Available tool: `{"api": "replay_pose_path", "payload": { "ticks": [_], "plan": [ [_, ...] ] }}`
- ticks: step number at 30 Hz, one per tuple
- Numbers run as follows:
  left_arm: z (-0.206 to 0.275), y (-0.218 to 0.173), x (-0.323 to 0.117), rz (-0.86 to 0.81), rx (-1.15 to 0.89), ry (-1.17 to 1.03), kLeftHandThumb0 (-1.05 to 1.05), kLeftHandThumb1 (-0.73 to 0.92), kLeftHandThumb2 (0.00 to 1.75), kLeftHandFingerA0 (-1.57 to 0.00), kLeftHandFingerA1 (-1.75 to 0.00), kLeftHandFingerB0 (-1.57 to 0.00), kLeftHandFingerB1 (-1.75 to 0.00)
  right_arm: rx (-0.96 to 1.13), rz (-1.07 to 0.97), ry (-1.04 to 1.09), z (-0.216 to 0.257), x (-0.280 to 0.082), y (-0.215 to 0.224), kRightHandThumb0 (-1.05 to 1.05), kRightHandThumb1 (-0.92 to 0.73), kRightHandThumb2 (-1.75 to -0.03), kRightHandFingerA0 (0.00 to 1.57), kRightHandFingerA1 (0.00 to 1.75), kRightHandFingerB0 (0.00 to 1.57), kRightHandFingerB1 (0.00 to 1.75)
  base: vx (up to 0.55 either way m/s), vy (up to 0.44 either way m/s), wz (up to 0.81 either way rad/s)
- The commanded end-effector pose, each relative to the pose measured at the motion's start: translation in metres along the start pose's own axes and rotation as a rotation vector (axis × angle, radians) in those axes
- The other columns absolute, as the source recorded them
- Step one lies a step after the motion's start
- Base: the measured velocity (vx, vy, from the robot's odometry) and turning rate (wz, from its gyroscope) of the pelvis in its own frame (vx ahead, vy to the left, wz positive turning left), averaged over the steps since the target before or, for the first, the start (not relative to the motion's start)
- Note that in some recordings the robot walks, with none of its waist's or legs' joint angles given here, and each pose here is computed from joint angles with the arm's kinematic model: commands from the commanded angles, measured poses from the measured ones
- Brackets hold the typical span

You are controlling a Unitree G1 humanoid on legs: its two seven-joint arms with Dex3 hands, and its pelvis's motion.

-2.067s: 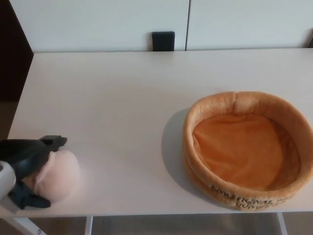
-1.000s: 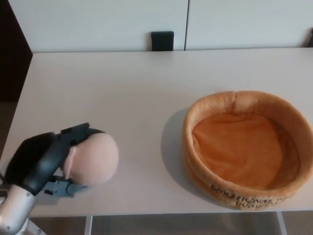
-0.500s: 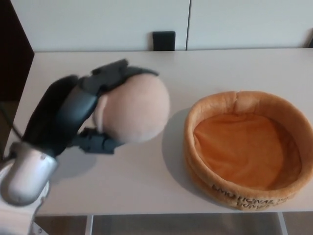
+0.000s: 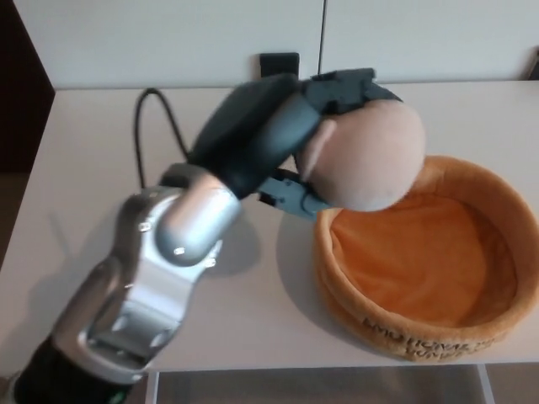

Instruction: The robot walks towards a table in front, picks a dumpling toy with left hand and puts it in an orange round plate

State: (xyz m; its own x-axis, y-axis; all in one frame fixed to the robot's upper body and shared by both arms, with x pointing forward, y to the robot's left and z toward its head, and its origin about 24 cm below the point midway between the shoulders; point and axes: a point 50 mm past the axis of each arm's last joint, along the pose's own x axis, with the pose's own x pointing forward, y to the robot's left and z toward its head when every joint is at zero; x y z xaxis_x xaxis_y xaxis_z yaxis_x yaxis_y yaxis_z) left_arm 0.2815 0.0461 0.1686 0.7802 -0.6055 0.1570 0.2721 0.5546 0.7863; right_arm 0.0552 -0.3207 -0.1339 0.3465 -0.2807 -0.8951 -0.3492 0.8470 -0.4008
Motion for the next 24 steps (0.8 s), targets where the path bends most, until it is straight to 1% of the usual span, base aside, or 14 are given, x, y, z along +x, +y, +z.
{"api": "replay_pose_path", "payload": {
  "ticks": [1,2,5,6,7,11,12,14,15,16,17,18,21,24],
  "plan": [
    [-0.005,-0.020,0.017,-0.024,0.087,0.104,-0.29,0.62,0.65,-0.84,-1.55,-0.79,-1.17,-0.004,0.004,0.021,-0.001,0.000,-0.002,-0.43,-0.59,-0.80,0.54,0.53,0.28,0.42,0.00,0.000,0.00],
    [-0.006,-0.023,0.018,-0.029,0.088,0.102,-0.22,0.73,0.61,-0.83,-1.53,-0.77,-1.15,-0.007,0.005,0.018,0.000,0.000,-0.002,-0.34,-0.72,-0.62,0.58,0.42,0.34,0.32,0.00,0.000,0.00],
    [-0.008,-0.036,0.023,-0.059,0.109,0.120,-0.25,0.72,0.61,-0.93,-1.49,-0.73,-1.28,-0.016,0.005,0.019,0.001,0.001,-0.002,-0.35,-0.72,-0.61,0.61,0.42,0.34,0.32,0.00,0.000,0.00],
    [-0.010,-0.043,0.025,-0.085,0.082,0.137,-0.23,0.72,0.65,-0.95,-1.34,-0.85,-0.86,-0.020,0.006,0.019,0.001,0.001,-0.002,-0.34,-0.73,-0.61,0.62,0.43,0.34,0.32,0.00,0.000,0.00],
    [-0.012,-0.047,0.026,-0.101,0.065,0.148,-0.23,0.75,0.63,-1.03,-1.10,-0.93,-0.60,-0.025,0.007,0.016,0.002,0.001,-0.003,-0.35,-0.73,-0.62,0.60,0.42,0.34,0.32,0.00,0.000,0.00],
    [-0.014,-0.050,0.028,-0.112,0.055,0.162,-0.23,0.74,0.63,-1.05,-1.05,-0.94,-0.58,-0.027,0.008,0.008,0.006,0.002,-0.002,-0.34,-0.73,-0.62,0.60,0.42,0.33,0.32,0.00,0.000,0.00],
    [-0.015,-0.055,0.029,-0.124,0.038,0.181,-0.25,0.74,0.62,-1.10,-0.78,-0.89,-0.51,-0.016,0.002,0.003,0.006,0.002,-0.002,-0.43,-0.59,-0.81,0.55,0.55,0.29,0.43,0.00,0.000,0.00],
    [-0.015,-0.056,0.029,-0.125,0.036,0.184,-0.25,0.74,0.62,-1.10,-0.78,-0.89,-0.51,-0.015,0.001,0.003,0.006,0.002,-0.002,-0.43,-0.59,-0.81,0.55,0.55,0.29,0.43,0.00,0.000,0.00],
    [-0.014,-0.058,0.028,-0.163,0.062,0.190,-0.56,0.55,0.57,-0.59,-0.48,-0.28,-0.32,-0.006,0.001,-0.001,0.008,0.003,-0.003,-0.32,-0.71,-0.61,0.62,0.63,0.31,0.31,0.00,0.000,0.00],
    [-0.012,-0.061,0.025,-0.275,0.115,0.212,-0.84,0.53,0.58,-0.09,-0.28,0.00,-0.25,0.001,0.002,-0.012,0.012,0.003,-0.004,-0.33,-0.72,-0.61,0.57,0.42,0.30,0.31,0.00,0.000,0.00],
    [-0.011,-0.060,0.024,-0.343,0.133,0.228,-0.84,0.53,0.58,-0.09,-0.28,0.00,-0.25,-0.007,0.005,-0.018,0.014,0.004,-0.005,-0.33,-0.72,-0.61,0.57,0.42,0.30,0.31,0.00,0.000,0.00],
    [-0.010,-0.060,0.023,-0.362,0.136,0.230,-0.85,0.52,0.88,-0.08,-0.18,0.00,-0.06,-0.009,0.005,-0.020,0.014,0.004,-0.005,-0.34,-0.73,-0.64,0.57,0.43,0.28,0.31,0.00,0.000,0.00],
    [-0.008,-0.059,0.019,-0.395,0.150,0.218,-0.82,0.43,0.90,0.00,-0.10,0.00,-0.10,-0.020,0.000,-0.012,0.015,0.004,-0.005,-0.34,-0.71,-0.60,0.57,0.42,0.31,0.31,0.00,0.000,0.00],
    [-0.007,-0.056,0.016,-0.436,0.175,0.211,-0.87,0.48,0.91,0.00,-0.01,0.00,0.00,0.000,0.007,-0.018,0.016,0.004,-0.005,-0.33,-0.71,-0.60,0.57,0.43,0.30,0.31,0.00,0.000,0.00]
  ]
}}
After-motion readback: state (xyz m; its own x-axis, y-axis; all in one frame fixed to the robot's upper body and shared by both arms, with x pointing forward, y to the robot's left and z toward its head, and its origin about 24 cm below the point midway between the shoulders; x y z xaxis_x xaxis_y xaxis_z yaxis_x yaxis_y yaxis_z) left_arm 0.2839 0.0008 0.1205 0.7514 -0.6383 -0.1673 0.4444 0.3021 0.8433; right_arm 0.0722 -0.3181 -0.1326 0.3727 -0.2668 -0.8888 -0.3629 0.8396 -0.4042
